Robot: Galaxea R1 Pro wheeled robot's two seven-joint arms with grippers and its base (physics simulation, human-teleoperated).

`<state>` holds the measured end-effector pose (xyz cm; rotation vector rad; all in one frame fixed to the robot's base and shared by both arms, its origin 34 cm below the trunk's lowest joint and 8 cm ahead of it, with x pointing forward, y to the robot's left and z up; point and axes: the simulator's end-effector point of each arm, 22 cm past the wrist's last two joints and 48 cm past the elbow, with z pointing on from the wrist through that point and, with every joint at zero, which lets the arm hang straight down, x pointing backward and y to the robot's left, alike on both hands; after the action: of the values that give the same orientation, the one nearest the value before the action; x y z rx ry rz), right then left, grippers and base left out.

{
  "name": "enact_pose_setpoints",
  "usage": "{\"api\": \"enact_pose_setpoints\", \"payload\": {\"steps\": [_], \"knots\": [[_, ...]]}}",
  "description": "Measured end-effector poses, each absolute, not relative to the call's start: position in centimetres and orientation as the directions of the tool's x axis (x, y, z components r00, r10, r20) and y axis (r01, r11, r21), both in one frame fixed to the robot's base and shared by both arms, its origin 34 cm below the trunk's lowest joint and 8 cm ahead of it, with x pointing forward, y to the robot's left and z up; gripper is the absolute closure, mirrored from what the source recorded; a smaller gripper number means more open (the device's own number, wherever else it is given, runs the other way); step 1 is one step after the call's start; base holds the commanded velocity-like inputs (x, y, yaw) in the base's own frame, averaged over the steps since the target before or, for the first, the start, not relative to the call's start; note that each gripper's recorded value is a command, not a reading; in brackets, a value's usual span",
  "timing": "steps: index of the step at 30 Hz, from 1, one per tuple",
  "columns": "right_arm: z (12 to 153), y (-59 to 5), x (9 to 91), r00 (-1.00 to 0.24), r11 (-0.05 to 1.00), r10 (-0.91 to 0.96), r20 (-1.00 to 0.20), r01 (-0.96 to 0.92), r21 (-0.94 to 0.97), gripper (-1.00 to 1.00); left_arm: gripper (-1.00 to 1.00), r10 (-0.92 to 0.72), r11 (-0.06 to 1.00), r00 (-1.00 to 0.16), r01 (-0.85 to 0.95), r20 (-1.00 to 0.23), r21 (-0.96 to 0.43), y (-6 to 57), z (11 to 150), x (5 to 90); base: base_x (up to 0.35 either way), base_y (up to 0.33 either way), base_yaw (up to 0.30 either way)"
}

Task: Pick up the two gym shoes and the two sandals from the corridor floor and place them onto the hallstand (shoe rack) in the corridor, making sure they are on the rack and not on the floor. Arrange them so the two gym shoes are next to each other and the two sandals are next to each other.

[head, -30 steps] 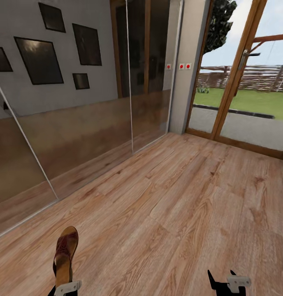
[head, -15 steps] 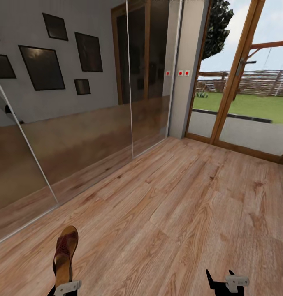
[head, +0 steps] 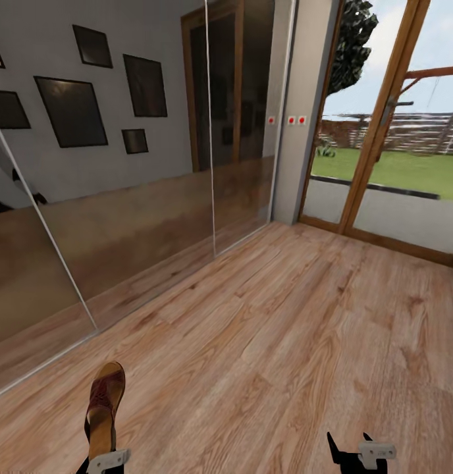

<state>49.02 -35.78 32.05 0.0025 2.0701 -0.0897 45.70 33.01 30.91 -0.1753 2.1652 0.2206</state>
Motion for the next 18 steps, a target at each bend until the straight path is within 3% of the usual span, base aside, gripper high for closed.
{"api": "enact_pose_setpoints", "payload": {"steps": [18], "knots": [[31.64, -35.79, 48.65, -0.494, 0.996, -0.029, -0.869, 0.063, -0.069, -1.00, 1.00, -0.047, 0.975, -0.579, -0.205, -0.814, 0.089, 32.53, 30.48, 45.22, 0.000, 0.000, 0.232]]}}
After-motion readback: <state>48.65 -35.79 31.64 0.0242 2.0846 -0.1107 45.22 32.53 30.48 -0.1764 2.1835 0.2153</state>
